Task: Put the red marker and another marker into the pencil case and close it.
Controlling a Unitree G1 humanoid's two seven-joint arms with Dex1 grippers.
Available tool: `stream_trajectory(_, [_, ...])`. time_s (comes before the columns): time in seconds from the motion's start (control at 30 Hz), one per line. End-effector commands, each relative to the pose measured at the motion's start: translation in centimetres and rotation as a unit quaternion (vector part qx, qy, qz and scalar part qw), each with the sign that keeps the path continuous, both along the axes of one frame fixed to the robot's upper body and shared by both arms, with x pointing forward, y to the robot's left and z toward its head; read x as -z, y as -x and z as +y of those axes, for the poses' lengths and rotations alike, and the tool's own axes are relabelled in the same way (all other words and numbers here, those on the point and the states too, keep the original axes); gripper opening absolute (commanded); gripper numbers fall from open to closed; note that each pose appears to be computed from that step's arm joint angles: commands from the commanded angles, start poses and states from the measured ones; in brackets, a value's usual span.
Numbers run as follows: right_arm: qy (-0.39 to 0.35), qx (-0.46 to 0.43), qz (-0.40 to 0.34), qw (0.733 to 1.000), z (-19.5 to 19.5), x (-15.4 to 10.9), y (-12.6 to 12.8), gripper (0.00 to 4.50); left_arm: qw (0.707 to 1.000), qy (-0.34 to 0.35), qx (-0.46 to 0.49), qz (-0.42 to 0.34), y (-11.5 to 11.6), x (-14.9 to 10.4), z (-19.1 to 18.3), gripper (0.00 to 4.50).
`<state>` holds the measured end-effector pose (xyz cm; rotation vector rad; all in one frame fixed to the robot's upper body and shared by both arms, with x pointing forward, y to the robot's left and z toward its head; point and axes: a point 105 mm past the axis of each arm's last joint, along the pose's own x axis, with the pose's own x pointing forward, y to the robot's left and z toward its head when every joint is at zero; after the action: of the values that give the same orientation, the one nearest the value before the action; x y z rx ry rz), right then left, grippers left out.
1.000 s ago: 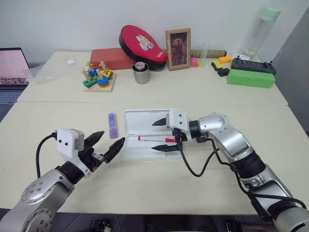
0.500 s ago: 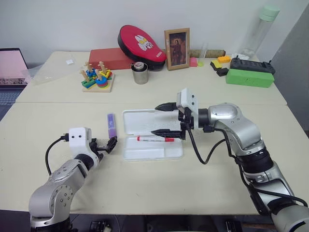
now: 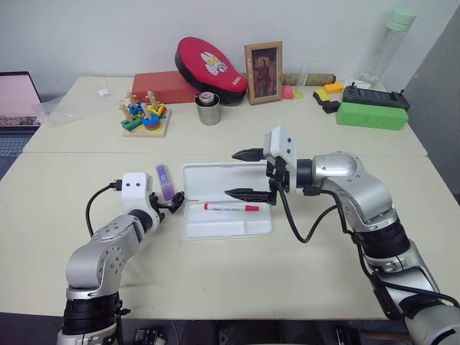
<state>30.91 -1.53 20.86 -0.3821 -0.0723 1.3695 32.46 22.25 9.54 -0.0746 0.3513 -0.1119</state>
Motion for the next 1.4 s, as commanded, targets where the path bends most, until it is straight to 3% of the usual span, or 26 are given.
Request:
stream_trajectory(0.03, [-0.021,0.000,-0.020,1.000,-0.3,-1.5,0.3,4.44,1.000,-0.007,-0.012,0.004,-0.2,0.1,0.7,4.50])
stream_trajectory(0.23, [-0.027,-0.002,-0.019,0.999,-0.3,-1.8,0.3,4.44,1.000,-0.008,-0.023,0.015,-0.7,0.6,0.8,4.50])
stream_trajectory(0.8, [-0.034,-0.001,-0.012,0.999,-0.4,-2.0,0.4,4.50,0.999,-0.008,-0.036,0.020,-0.8,0.9,1.1,1.23])
stream_trajectory(1.07, [-0.041,-0.003,-0.011,0.999,-0.4,-2.3,0.5,4.50,0.999,-0.015,-0.042,0.008,-0.9,0.7,1.5,1.21])
stream_trajectory(1.13, [-0.046,-0.003,-0.009,0.999,-0.6,-2.5,0.5,4.50,0.998,-0.025,-0.050,-0.018,-1.1,-0.3,2.2,1.21])
stream_trajectory(1.23, [-0.095,-0.009,0.029,0.995,-1.7,-4.5,0.8,4.50,0.986,-0.011,-0.054,-0.158,-1.9,-6.8,3.5,1.21])
stream_trajectory(1.3, [-0.108,-0.022,0.041,0.993,-2.5,-5.4,1.5,4.50,0.971,0.012,-0.014,-0.237,-1.6,-10.9,2.8,1.21])
stream_trajectory(1.4, [-0.112,-0.017,0.046,0.993,-3.9,-6.5,1.8,4.50,0.949,0.004,0.111,-0.296,-0.6,-14.9,-0.2,1.21])
